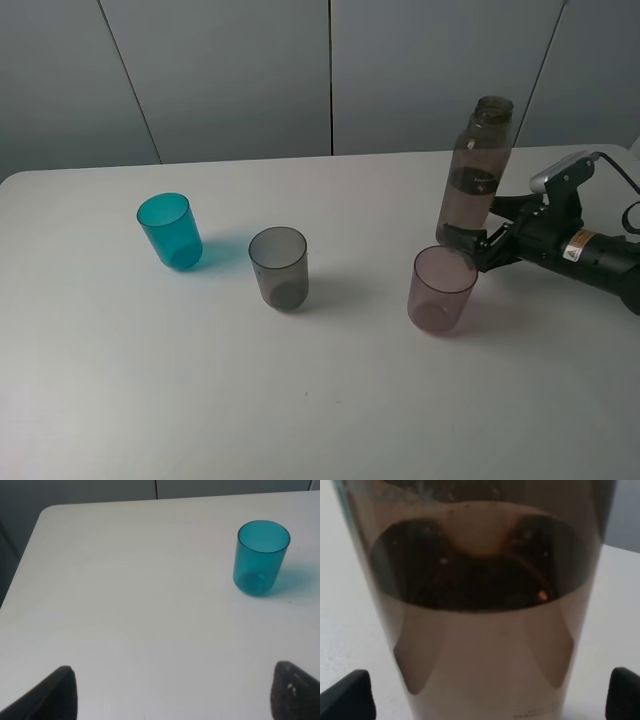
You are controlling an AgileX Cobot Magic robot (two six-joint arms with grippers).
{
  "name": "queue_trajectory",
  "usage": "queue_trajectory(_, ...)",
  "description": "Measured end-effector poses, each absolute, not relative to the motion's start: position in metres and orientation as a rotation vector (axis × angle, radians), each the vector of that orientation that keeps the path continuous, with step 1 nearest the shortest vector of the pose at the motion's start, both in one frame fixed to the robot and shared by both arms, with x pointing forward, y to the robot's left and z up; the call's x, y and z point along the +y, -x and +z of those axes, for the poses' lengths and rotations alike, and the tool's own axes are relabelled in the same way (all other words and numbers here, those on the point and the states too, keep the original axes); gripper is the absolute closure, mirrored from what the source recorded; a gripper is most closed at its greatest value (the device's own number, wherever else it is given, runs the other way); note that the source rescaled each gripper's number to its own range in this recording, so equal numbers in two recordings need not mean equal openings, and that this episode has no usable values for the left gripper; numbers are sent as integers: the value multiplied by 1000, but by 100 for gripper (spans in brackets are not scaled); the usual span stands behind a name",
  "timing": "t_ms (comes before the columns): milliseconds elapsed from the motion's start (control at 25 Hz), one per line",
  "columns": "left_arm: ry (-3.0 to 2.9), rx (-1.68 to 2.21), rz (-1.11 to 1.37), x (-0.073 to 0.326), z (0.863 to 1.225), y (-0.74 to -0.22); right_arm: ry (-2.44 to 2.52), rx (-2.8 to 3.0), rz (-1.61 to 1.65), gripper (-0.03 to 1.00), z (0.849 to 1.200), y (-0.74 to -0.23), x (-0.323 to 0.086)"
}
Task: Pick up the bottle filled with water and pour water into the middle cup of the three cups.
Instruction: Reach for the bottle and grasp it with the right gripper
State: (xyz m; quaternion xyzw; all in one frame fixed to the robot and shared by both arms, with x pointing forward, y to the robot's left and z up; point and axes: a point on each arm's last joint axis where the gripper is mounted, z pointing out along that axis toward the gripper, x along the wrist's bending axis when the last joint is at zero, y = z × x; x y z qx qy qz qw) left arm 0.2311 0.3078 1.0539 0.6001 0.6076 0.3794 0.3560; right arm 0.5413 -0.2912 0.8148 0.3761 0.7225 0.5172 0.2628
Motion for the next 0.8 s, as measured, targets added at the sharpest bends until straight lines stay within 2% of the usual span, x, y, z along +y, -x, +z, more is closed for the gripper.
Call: queue_trajectory(800, -1548, 1571, 979, 308, 1054, -231, -958, 1937, 1451, -3, 815, -565, -293)
